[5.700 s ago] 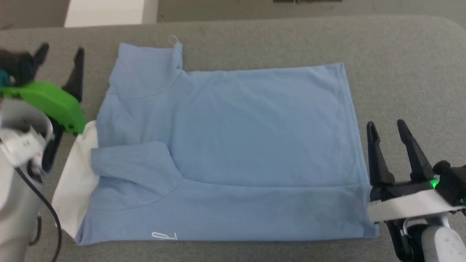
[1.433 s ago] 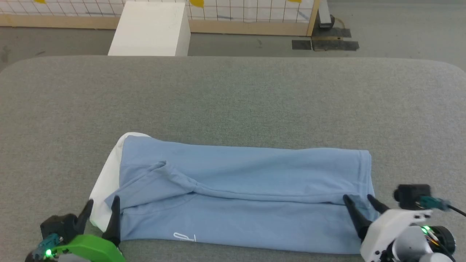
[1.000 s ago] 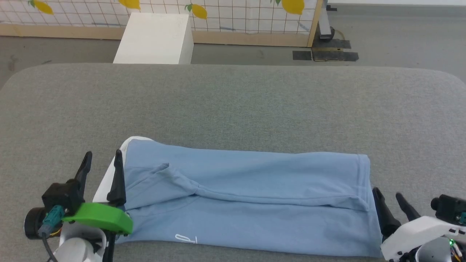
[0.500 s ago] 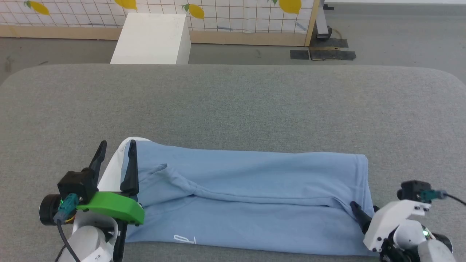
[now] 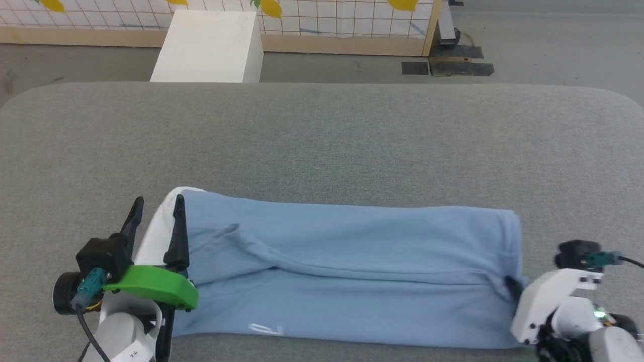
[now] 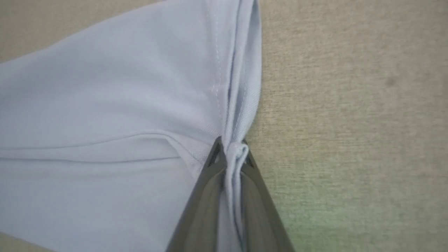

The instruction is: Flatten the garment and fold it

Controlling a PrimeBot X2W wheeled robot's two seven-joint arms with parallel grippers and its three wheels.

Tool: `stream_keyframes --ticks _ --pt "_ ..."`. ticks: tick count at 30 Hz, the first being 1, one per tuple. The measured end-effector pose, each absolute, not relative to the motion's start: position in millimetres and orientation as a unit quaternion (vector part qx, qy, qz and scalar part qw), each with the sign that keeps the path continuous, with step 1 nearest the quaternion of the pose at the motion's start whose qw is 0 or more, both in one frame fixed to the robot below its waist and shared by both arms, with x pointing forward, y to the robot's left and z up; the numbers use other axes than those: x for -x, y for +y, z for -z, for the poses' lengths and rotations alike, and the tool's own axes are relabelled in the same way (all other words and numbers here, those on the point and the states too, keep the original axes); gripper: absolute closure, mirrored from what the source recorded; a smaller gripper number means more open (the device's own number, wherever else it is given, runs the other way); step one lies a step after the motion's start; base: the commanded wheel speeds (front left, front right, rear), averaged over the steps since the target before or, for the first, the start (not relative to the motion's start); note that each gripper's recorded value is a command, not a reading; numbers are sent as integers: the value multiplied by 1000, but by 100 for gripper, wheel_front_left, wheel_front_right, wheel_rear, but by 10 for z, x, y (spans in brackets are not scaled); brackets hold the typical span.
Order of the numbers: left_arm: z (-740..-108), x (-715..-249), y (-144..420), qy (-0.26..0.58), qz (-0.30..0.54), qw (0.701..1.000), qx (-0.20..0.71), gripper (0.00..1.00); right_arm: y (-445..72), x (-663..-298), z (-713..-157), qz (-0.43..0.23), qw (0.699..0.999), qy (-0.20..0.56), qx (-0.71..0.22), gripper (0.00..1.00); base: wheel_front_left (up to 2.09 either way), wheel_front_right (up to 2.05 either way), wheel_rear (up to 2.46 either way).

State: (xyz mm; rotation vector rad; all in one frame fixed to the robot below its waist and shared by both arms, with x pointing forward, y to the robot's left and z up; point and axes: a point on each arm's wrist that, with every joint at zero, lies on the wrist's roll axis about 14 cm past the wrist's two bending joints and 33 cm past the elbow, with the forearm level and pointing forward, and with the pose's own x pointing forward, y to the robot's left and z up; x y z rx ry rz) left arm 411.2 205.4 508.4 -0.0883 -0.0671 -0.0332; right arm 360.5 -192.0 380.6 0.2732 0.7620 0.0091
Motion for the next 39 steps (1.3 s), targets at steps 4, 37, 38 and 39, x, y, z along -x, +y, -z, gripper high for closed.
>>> stream_keyframes --ticks 4,37,38,39 --pt "-5063 -4126 2046 -31 18 998 47 0 -2335 -3620 -3920 54 931 348 -97 100 0 0 0" --pt "-5001 -4080 2058 -25 13 998 49 0 -1264 -3752 -5209 -148 955 233 110 100 0 0 0" --pt "-4993 -4075 2059 -23 12 998 50 0 -1080 -3751 -5231 -178 950 227 118 100 0 0 0" --pt "-4986 -4071 2058 -22 13 998 51 0 -946 -3753 -5247 -200 947 221 122 100 0 0 0"
